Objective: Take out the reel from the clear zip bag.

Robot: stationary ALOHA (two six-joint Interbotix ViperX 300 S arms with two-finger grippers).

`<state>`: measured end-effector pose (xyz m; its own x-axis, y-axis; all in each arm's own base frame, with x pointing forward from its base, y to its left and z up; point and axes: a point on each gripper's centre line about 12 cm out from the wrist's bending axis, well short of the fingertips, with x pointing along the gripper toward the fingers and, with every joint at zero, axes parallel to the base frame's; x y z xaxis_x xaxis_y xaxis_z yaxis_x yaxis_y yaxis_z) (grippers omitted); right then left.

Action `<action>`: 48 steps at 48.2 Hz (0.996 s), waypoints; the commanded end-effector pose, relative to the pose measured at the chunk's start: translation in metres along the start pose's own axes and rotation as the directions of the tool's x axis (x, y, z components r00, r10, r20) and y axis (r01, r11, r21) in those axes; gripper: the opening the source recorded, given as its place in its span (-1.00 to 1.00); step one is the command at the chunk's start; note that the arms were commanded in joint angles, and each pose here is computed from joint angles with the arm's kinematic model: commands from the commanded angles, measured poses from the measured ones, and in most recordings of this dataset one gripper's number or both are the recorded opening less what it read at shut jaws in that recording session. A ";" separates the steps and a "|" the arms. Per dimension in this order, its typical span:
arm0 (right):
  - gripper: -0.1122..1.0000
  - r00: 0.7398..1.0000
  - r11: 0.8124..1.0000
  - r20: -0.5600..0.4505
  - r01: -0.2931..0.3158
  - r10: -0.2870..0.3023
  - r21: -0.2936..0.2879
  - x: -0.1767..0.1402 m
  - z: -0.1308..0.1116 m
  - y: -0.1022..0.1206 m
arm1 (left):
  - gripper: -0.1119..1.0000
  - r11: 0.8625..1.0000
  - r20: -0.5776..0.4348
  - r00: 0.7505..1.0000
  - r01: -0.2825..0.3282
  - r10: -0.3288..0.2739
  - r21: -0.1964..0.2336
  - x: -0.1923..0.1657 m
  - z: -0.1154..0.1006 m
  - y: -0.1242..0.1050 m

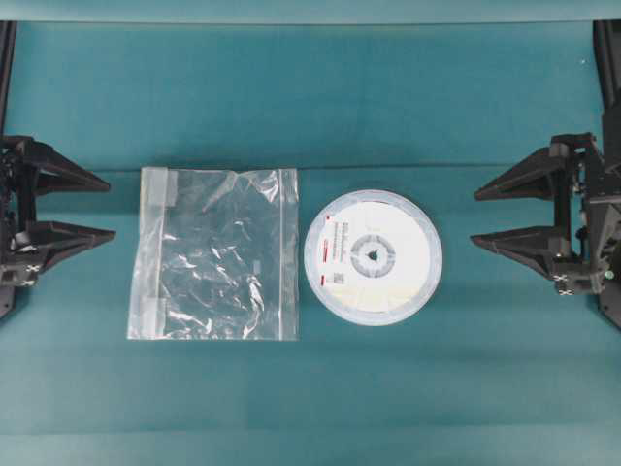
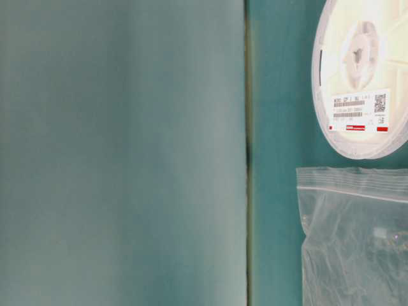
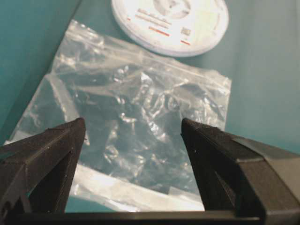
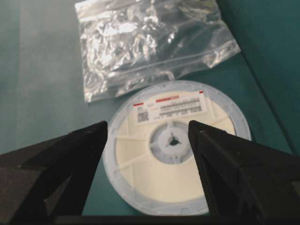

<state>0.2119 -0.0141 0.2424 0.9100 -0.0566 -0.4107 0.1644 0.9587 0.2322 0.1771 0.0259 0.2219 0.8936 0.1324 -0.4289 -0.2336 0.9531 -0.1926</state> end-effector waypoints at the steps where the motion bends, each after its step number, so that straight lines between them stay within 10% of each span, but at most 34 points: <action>1: 0.73 1.000 1.000 0.013 -0.004 0.004 -0.016 -0.001 0.005 0.001 | 0.80 1.000 0.030 1.000 0.008 -0.008 0.005 -0.001 0.011 -0.003; 48: 0.73 1.000 1.000 0.011 -0.005 0.005 -0.015 -0.001 0.004 0.002 | 0.80 1.000 0.034 0.999 0.011 -0.012 0.010 -0.002 0.012 -0.004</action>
<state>0.2114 -0.0140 0.2427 0.9101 -0.0562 -0.4106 0.1640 0.9587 0.2323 0.1775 0.0251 0.2226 0.8955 0.1284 -0.4261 -0.2263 0.9559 -0.1874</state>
